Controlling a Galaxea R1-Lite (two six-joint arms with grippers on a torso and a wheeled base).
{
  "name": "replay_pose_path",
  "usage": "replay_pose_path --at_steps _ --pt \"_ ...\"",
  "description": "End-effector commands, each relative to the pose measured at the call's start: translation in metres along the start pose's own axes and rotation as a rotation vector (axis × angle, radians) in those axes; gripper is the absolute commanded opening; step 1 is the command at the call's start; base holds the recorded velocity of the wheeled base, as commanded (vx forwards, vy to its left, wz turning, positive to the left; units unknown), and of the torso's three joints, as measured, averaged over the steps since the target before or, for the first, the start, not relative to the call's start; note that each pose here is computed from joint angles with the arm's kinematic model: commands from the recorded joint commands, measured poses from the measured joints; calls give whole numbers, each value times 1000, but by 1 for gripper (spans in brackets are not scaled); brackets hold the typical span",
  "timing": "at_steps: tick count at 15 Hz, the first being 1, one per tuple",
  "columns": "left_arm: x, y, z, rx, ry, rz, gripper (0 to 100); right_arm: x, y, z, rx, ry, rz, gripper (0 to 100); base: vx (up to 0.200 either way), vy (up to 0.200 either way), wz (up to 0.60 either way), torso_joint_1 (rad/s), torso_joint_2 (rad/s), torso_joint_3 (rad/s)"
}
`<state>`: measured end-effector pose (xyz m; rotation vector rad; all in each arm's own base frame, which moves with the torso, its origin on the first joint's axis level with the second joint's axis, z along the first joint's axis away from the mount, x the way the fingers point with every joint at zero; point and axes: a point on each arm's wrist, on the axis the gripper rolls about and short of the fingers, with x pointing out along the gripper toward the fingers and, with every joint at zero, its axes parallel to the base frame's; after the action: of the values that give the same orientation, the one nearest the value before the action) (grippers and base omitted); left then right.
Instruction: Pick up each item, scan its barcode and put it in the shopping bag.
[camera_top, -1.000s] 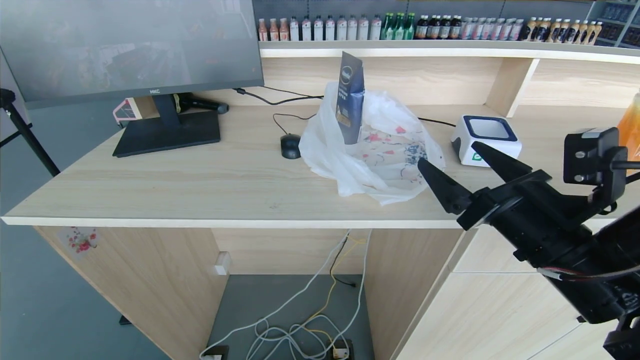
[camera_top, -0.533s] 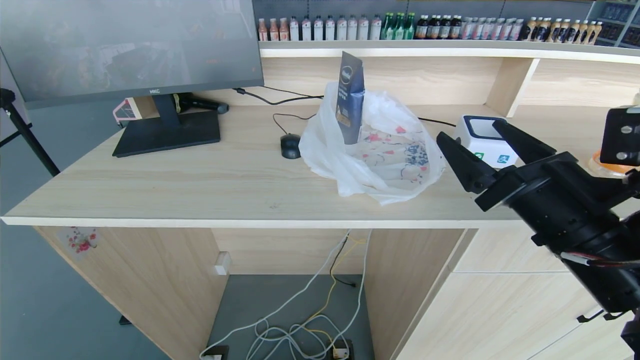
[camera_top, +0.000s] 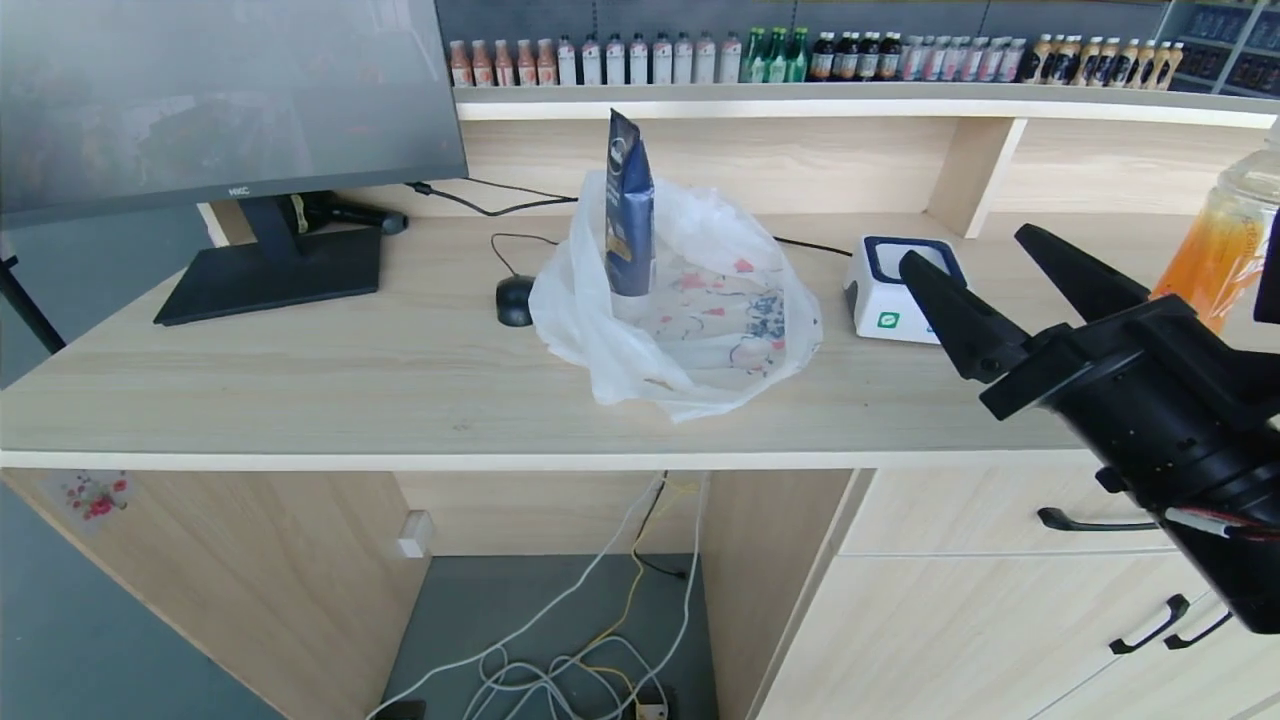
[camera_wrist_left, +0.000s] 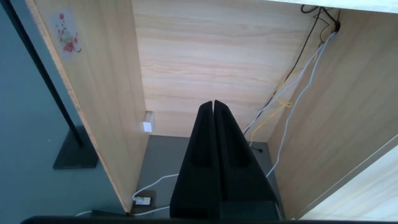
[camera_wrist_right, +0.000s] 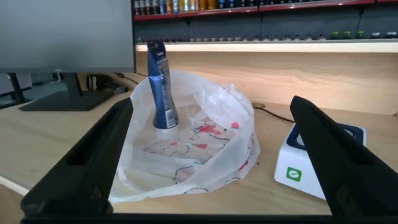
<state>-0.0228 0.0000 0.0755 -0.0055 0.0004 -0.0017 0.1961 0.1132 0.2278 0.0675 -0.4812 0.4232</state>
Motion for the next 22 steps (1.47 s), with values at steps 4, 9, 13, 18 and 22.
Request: replay_pose_path --at_steps 4,9,13,18,22 --pt "0 0 0 -4 0 0 0 2 -1 0 -6 -5 -4 100 0 -200 0 2 -1 0" --pt "0 0 0 -5 0 0 0 8 0 -4 -6 1 -3 100 0 -200 0 2 1 0" --pt "0 0 0 -5 0 0 0 8 0 -3 -6 -4 -4 100 0 -200 0 1 0 2" --pt "0 0 0 -5 0 0 0 7 -1 -1 -7 -10 -10 100 0 -200 0 2 1 2" --pt "0 0 0 2 0 0 0 3 -1 -7 -11 19 -7 100 0 -150 0 -1 -1 4"
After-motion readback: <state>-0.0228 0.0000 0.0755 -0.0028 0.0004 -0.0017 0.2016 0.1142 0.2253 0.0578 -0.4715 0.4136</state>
